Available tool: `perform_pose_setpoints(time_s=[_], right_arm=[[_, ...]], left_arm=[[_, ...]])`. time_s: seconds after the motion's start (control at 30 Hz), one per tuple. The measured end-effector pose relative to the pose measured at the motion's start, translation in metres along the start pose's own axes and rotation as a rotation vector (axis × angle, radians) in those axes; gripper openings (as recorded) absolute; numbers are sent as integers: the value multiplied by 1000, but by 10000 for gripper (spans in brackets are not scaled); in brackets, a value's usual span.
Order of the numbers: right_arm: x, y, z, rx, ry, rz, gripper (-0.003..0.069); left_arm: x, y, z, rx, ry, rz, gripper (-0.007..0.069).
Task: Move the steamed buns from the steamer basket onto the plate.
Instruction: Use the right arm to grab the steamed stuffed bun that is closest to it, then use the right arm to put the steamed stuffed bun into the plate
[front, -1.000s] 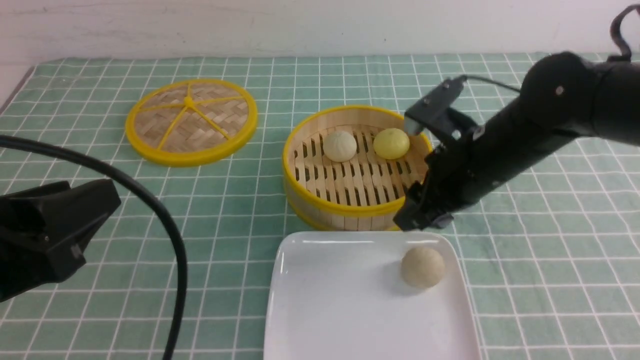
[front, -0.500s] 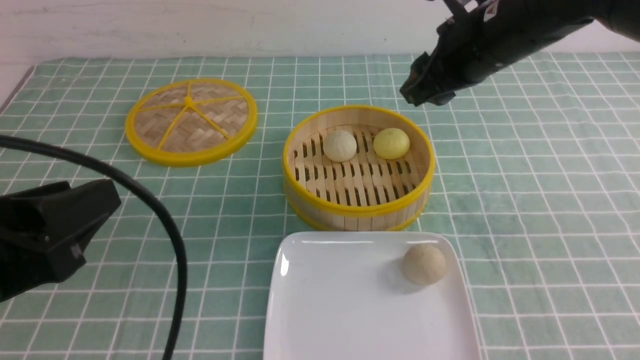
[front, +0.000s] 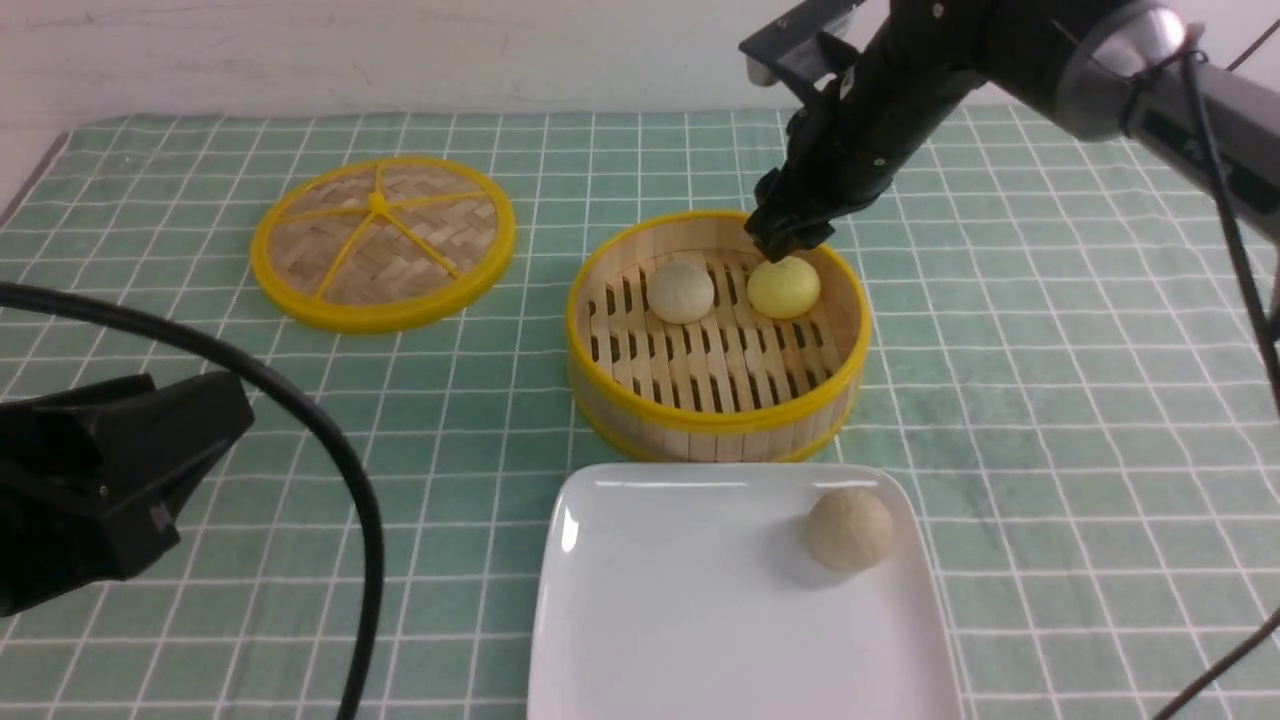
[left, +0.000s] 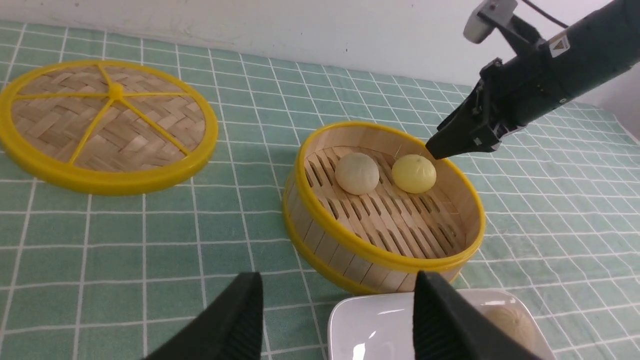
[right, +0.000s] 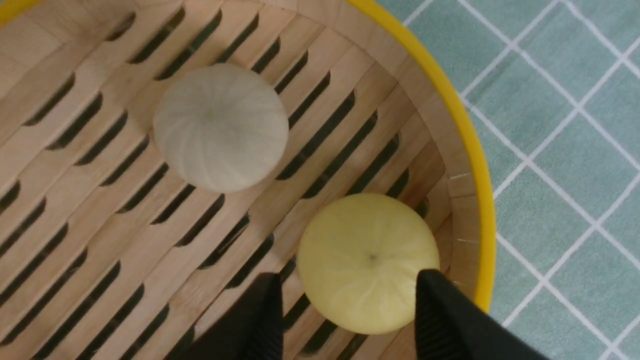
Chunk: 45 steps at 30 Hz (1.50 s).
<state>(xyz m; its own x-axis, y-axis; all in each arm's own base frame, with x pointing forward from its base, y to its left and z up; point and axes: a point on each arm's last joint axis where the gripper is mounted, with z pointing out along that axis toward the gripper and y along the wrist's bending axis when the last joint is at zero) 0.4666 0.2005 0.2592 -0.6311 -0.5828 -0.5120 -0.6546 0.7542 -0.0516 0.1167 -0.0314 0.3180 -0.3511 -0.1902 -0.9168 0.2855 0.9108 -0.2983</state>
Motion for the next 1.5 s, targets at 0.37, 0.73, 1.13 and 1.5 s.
perform_pose_setpoints(time_s=[0.37, 0.73, 1.13, 1.5], right_arm=[[12, -2, 36, -13, 82, 3, 367], [11, -10, 44, 62, 52, -36, 87], [-23, 12, -36, 77, -38, -97, 12], [-28, 40, -219, 67, -298, -1, 12]], left_arm=[[0, 0, 0, 2, 2, 0, 422], [0, 0, 0, 2, 2, 0, 422], [0, 0, 0, -2, -3, 0, 422], [-2, 1, 0, -16, -20, 0, 422]])
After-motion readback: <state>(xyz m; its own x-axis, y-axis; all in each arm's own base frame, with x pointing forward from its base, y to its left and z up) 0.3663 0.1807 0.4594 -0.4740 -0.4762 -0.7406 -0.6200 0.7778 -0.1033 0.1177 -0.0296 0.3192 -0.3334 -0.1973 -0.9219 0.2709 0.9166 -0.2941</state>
